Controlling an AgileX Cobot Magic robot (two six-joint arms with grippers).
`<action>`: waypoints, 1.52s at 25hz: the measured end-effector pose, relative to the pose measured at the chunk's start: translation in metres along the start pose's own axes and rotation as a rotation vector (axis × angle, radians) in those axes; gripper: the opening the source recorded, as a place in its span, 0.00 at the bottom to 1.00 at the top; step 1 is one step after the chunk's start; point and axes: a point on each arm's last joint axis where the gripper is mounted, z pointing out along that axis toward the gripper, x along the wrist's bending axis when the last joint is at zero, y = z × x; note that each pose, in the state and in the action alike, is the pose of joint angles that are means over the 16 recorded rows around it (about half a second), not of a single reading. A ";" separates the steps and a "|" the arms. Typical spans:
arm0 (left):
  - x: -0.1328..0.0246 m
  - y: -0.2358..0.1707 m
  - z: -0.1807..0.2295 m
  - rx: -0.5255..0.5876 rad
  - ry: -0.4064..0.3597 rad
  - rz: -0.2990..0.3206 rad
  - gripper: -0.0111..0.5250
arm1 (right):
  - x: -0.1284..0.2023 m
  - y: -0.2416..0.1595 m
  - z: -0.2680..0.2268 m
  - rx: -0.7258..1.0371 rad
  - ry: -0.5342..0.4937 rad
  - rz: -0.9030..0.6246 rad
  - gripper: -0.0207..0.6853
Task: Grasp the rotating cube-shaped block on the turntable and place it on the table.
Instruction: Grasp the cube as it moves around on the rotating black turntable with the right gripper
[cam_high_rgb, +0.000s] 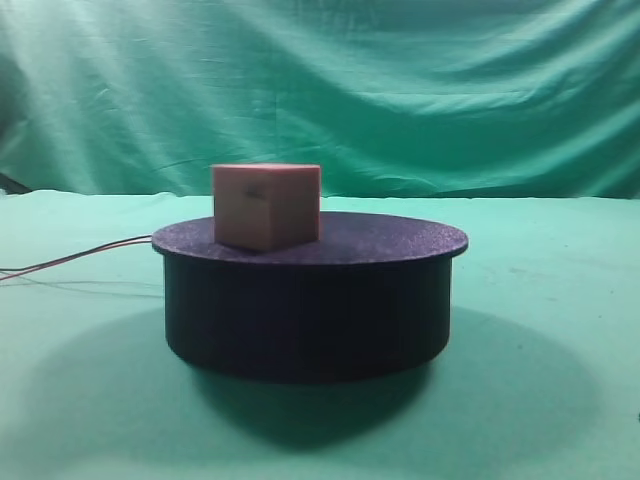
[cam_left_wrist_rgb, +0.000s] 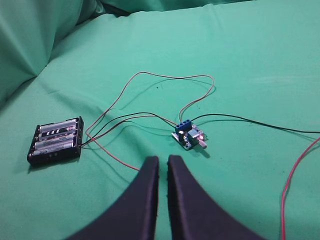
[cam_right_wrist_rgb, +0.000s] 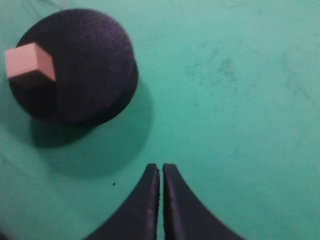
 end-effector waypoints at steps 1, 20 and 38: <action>0.000 0.000 0.000 0.000 0.000 0.000 0.02 | 0.002 0.005 0.003 0.007 0.007 -0.003 0.28; 0.000 0.000 0.000 0.000 0.000 0.000 0.02 | 0.022 0.041 0.069 0.118 0.077 -0.130 0.90; 0.000 0.000 0.000 0.000 0.000 0.000 0.02 | 0.001 0.066 0.065 0.072 -0.060 -0.079 0.45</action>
